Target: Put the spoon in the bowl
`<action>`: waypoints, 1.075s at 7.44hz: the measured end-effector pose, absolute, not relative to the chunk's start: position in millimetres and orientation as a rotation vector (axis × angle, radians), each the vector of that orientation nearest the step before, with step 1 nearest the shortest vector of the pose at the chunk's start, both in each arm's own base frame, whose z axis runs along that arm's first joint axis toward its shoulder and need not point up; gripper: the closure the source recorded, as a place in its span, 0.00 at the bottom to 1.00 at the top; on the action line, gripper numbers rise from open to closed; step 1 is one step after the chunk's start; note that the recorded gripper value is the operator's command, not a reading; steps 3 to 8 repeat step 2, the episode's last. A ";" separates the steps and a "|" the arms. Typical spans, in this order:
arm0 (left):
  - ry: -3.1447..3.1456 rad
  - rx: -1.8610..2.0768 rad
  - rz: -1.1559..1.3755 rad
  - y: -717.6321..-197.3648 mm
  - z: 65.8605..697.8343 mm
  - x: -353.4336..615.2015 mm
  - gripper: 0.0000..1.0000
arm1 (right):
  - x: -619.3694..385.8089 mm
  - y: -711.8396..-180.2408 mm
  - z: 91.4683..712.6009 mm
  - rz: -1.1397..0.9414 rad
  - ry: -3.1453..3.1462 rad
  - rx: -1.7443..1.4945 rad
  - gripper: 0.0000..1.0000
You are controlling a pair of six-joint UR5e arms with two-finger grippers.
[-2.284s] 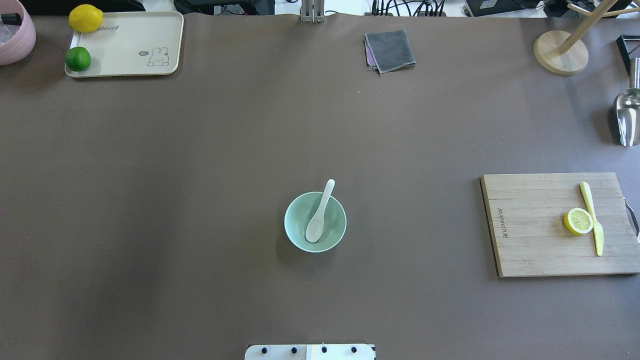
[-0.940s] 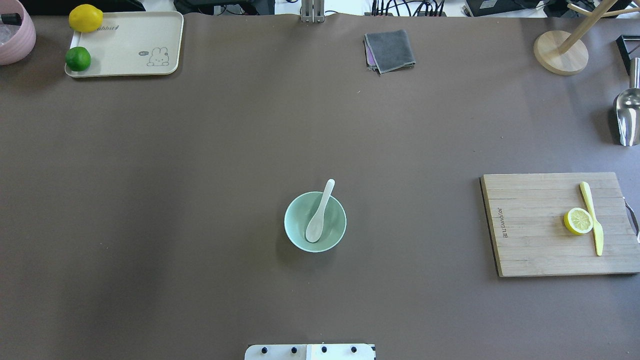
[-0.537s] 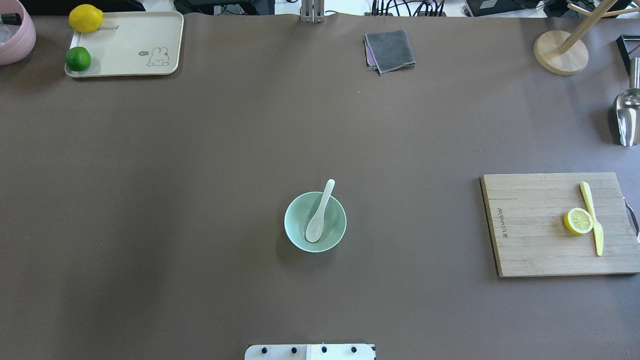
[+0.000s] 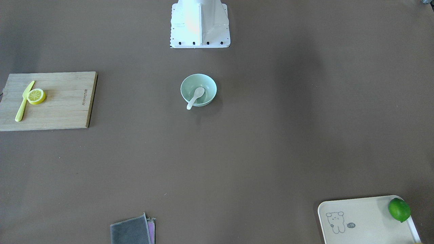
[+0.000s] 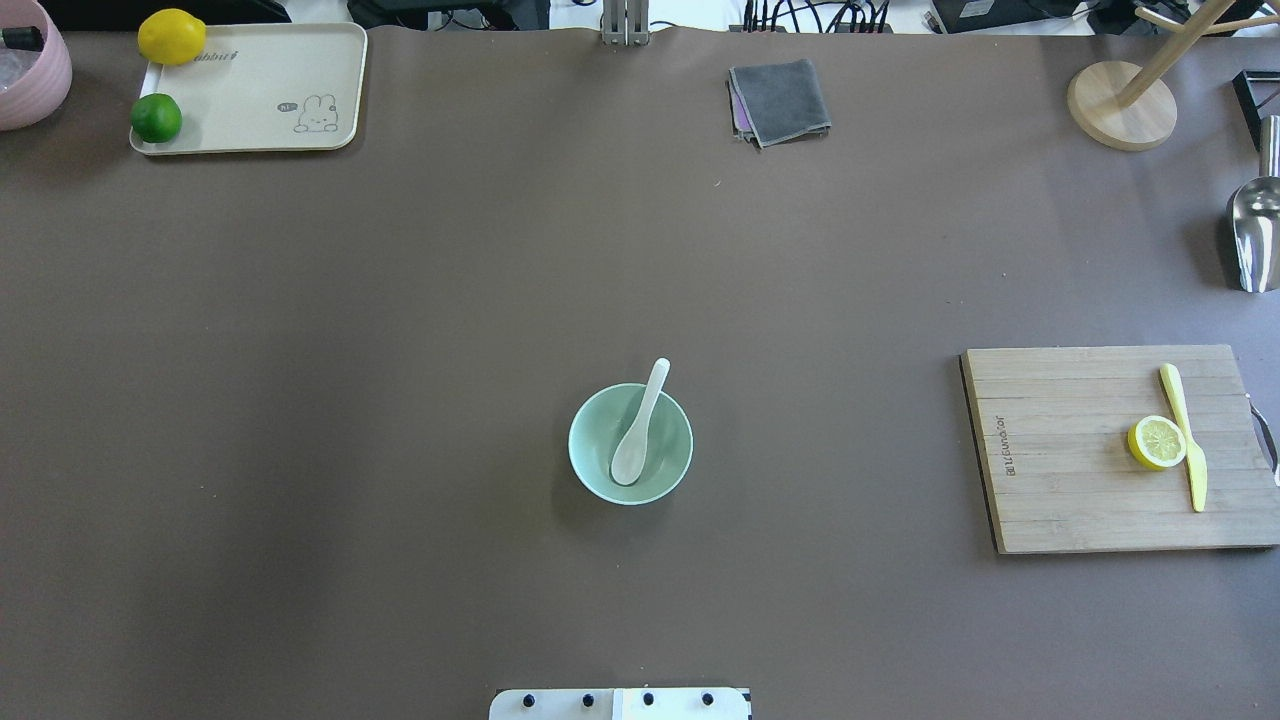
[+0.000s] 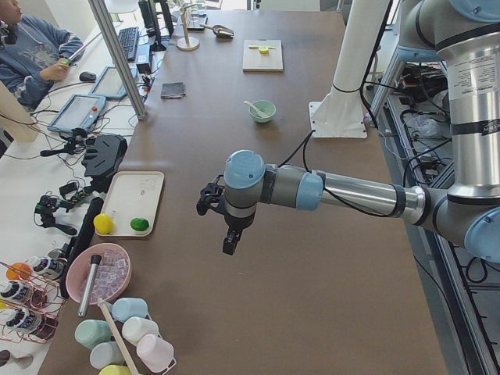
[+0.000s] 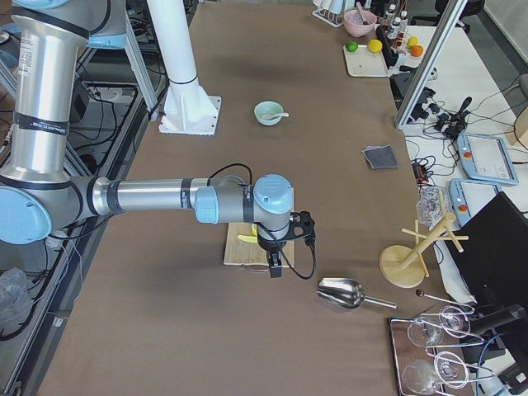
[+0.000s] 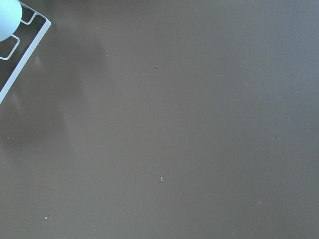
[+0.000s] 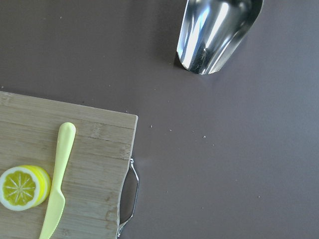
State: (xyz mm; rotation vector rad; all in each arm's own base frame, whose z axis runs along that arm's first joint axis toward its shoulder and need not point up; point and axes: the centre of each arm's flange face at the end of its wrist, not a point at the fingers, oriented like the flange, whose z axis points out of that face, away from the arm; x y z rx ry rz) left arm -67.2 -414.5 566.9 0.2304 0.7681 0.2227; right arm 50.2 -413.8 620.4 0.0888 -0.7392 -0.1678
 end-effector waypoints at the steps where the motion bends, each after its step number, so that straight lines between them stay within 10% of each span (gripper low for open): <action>1: 0.768 0.233 0.216 -413.5 566.2 -69.9 0.02 | 50.2 -412.3 621.9 -0.166 -0.742 0.085 0.00; 8: 0.767 0.235 0.212 -413.5 565.6 -72.0 0.02 | 50.6 -410.0 624.2 -0.166 -0.743 0.081 0.00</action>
